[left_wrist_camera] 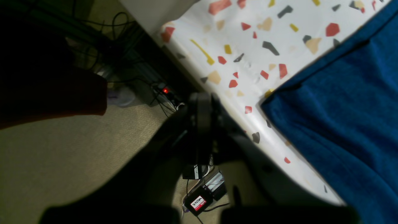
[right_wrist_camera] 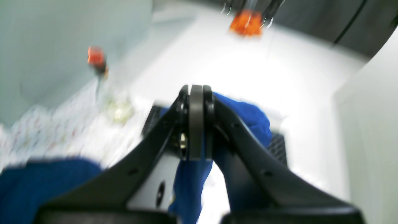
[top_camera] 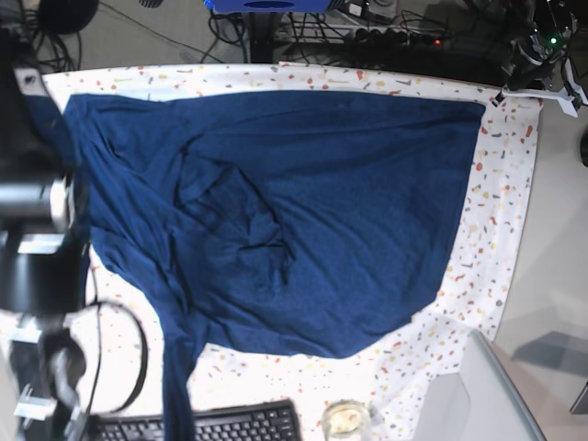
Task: Layout the t-shirt on the table in an organized manner, then fold the t-shirt properly
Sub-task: 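Release the fabric and move the right gripper back to the shirt corner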
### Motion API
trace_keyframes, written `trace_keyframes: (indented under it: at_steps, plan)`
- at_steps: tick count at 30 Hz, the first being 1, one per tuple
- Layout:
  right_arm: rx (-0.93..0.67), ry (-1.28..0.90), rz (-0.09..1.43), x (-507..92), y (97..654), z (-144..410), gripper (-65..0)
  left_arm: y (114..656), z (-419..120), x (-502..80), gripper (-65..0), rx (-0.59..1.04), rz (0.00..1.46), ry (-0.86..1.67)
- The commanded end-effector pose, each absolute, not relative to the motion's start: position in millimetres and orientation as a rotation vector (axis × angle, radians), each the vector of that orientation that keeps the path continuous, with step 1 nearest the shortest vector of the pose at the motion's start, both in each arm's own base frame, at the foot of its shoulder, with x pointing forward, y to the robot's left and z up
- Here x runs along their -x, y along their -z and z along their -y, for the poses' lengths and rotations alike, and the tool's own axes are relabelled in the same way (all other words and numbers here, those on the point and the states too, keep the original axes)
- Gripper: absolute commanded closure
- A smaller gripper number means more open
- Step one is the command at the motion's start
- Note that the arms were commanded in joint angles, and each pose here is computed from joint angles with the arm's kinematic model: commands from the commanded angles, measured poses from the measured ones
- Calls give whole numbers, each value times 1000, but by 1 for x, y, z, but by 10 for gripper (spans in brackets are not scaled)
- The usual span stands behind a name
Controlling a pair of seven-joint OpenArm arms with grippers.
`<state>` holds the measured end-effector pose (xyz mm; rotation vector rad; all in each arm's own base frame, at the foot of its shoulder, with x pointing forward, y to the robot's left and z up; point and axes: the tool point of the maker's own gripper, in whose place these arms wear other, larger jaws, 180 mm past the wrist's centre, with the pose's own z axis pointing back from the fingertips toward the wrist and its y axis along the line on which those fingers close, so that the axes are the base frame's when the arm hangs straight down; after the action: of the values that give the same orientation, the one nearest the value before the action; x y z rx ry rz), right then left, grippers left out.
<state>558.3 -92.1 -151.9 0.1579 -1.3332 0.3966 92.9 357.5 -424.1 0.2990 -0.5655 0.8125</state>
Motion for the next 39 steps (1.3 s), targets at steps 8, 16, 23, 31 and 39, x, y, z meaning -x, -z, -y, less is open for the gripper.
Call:
trace_keyframes:
  at_steps: [8,16,23,31,39]
  plan:
    - [-323,-433,1179,-487,259,22,0,426,-336,-107,0,-255,575,-742]
    - [-386,-516,936,-454,342,-30,-42,428,-334,-108,0,-249,572,-736]
    - [-330,-533,924,-433,313,-13,-422,426,-315,-120,0,-139,606,-563]
    - [-252,-312,1028,-351,295,64,-410,417,-311,-110,0,-59,679,-518]
    - [-231,-308,876,-294,349,95,-405,394,-327,-136,-100,-71,790,-505]
